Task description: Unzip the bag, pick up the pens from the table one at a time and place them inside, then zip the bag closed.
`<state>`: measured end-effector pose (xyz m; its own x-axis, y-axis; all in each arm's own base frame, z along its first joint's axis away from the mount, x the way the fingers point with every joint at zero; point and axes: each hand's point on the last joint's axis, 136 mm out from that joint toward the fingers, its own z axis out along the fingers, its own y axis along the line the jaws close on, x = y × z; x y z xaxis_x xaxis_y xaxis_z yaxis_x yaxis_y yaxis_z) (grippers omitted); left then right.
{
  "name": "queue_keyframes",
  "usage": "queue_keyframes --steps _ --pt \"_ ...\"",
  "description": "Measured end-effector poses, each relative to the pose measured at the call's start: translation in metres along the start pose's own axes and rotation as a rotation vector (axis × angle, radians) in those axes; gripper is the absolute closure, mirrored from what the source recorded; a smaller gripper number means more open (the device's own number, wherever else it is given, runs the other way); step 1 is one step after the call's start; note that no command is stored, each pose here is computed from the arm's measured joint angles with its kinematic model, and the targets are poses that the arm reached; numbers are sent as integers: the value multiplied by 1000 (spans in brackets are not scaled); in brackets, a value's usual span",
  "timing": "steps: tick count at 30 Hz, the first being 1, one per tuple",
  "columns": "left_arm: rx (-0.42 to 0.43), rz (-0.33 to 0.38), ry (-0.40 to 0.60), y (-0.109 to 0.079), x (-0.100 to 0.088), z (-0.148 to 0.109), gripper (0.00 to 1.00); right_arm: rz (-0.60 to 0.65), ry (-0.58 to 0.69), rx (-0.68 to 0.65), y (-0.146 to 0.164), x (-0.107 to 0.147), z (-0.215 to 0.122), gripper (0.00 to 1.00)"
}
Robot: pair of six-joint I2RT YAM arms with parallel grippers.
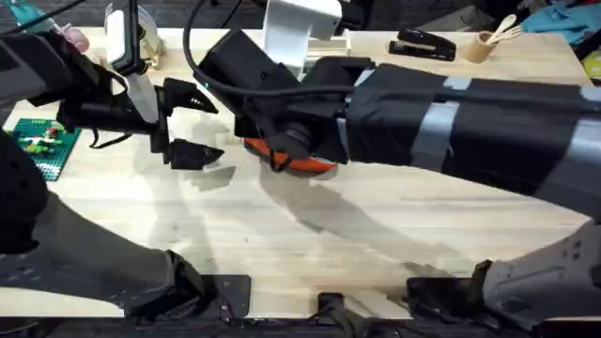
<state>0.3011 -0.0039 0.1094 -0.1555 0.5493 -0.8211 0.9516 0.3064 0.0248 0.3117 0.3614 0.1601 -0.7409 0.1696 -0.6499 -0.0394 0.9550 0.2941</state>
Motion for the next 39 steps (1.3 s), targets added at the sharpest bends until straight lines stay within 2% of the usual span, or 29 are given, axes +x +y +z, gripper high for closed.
queue_keyframes --steps 5,19,21,26,27,39 --pt "5 12 -41 0 -10 4 7 -55 33 20 -2 14 -5 970" --pt "62 174 -47 0 -32 38 8 -62 30 -13 3 9 -21 971" --pt "69 179 -48 0 -33 42 8 -62 30 -13 3 9 -21 971" --pt "111 145 -51 -5 -30 52 7 -62 30 -13 3 9 -21 971" --pt "121 116 -50 -7 -31 54 8 -62 30 -13 3 9 -21 971" --pt "132 10 -45 -10 -31 54 7 -62 29 -13 3 8 -21 971"
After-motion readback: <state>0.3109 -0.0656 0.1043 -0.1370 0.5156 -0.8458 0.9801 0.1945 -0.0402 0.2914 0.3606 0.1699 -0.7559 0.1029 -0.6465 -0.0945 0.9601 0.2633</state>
